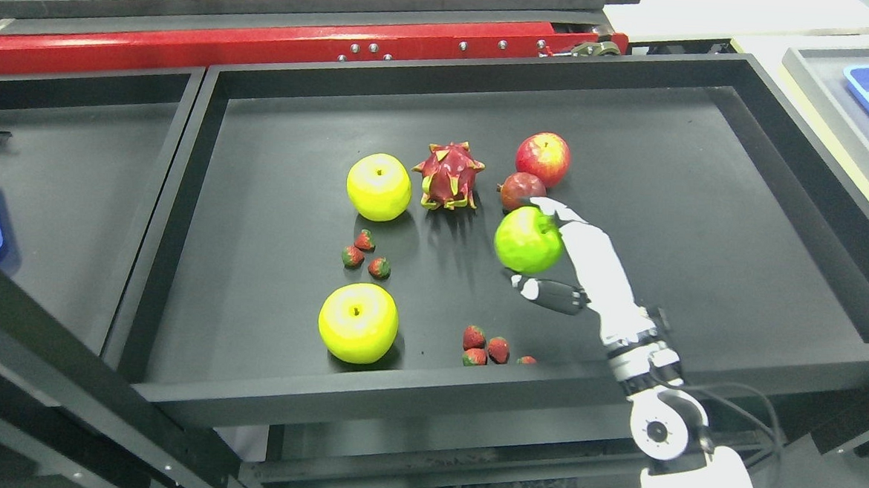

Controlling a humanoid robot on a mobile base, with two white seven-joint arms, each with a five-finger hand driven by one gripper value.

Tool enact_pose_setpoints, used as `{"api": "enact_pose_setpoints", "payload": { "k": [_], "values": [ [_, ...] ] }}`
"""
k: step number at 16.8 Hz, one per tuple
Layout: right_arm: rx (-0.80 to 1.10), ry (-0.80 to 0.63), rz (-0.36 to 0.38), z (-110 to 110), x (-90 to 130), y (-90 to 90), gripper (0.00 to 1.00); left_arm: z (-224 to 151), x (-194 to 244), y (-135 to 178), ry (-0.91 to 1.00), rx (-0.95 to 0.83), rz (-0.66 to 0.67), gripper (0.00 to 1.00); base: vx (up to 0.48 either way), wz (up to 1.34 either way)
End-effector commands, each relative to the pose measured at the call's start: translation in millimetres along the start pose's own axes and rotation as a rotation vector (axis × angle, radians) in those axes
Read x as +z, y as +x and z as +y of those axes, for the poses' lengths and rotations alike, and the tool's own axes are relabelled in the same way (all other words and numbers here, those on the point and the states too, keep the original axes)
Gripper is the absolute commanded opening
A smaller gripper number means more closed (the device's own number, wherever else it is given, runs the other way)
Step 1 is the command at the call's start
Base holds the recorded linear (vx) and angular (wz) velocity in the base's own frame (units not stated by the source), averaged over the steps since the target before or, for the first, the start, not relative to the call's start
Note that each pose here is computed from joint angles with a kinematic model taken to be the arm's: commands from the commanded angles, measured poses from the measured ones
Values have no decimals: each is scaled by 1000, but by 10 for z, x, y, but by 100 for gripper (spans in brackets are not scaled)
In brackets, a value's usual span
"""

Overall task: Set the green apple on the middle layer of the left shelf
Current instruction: 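Move the held apple over the black shelf tray and lower it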

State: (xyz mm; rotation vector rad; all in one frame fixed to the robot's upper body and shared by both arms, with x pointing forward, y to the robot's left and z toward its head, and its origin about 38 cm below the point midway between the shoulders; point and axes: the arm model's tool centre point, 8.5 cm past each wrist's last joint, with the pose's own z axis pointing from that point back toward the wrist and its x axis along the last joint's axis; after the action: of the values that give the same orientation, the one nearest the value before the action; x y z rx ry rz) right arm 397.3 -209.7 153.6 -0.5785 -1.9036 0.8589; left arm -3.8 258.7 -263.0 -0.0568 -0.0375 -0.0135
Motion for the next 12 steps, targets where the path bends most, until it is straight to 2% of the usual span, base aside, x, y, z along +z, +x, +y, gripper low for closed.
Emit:
{"api": "enact_pose_setpoints", "payload": {
  "k": [1,4,11,12],
  "values": [
    [40,257,-104,716,-263,274,1,112,16,-6,18,-1,2,100,68,-47],
    [56,283,-121,768,-391,299,1,112,16,-6,18,-1,2,100,59,-16],
    [60,314,-14,749,-681,-89,3,112,15,-1,17,-1,1,100,22,-5],
    [55,302,9,706,-684,-141,10,112,16,-6,18,-1,2,100,0,0]
  ]
}}
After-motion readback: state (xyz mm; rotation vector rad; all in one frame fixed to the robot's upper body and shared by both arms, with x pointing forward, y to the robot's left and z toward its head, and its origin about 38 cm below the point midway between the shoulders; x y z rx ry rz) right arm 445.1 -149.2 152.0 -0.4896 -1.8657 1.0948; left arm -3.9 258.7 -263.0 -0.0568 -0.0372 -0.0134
